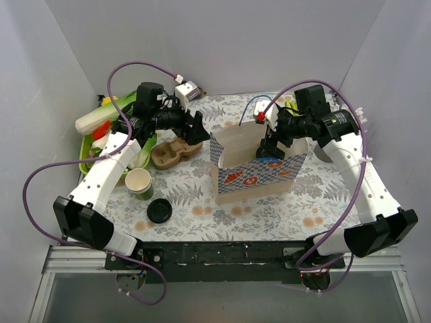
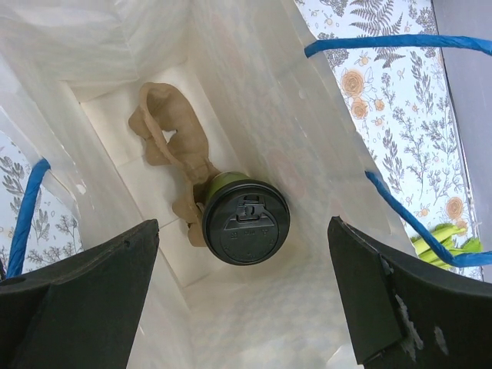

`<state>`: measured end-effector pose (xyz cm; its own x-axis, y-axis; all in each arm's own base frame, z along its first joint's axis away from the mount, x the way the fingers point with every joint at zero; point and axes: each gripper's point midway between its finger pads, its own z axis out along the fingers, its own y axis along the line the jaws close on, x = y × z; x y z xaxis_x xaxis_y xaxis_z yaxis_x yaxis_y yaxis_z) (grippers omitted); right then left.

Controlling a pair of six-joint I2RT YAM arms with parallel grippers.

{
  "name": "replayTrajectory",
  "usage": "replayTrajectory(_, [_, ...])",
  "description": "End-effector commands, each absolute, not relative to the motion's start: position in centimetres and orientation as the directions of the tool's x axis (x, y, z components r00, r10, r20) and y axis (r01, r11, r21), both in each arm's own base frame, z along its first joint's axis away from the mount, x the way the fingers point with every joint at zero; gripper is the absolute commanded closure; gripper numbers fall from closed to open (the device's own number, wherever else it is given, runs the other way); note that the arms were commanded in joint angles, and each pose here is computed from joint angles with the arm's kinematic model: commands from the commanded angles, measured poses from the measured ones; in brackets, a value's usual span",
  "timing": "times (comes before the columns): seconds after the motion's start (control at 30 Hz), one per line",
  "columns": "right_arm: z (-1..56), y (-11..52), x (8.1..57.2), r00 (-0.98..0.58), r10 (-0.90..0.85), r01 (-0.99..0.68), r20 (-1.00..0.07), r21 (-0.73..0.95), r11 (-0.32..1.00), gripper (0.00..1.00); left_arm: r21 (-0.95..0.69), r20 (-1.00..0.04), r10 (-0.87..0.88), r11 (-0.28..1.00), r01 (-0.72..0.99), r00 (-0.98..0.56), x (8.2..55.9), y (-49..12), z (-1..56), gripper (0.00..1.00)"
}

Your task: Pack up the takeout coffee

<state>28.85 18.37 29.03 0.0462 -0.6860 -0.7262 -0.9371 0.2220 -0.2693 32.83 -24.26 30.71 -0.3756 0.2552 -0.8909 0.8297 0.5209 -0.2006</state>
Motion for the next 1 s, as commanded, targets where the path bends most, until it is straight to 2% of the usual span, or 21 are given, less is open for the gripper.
replayTrajectory(0.0, [31.5,18.7,28.6,0.104,-0.649,-0.919,-0.754,-0.322,0.227,0.02,-0.168,-0.910,0.248,0.508,0.845,-0.331,31.9,-24.1,32.4,0.09])
replayTrajectory(0.4, [30.6,18.6,28.0,0.106,-0.650,-0.923,-0.753,-0.317,0.218,0.02,-0.186,-0.908,0.248,0.485,0.854,-0.338,31.7,-24.4,32.1,0.09])
replayTrajectory(0.63, [33.3,19.4,27.4,0.121,-0.601,-0.928,-0.790,-0.305,0.213,0.02,-0.166,-0.915,0.242,0.501,0.849,-0.322,31.9,-24.2,33.5,0.09])
replayTrajectory(0.83, [39.2,20.7,26.8,0.162,-0.485,-0.917,-0.859,-0.312,0.247,0.02,0.033,-0.933,0.270,0.725,0.688,-0.239,35.6,-19.9,37.3,0.10])
replayTrajectory(0.97, [42.7,21.0,27.2,0.159,-0.410,-0.892,-0.898,-0.308,0.331,0.04,0.060,-0.909,0.276,0.827,0.559,-0.311,37.4,-16.1,37.2,0.10])
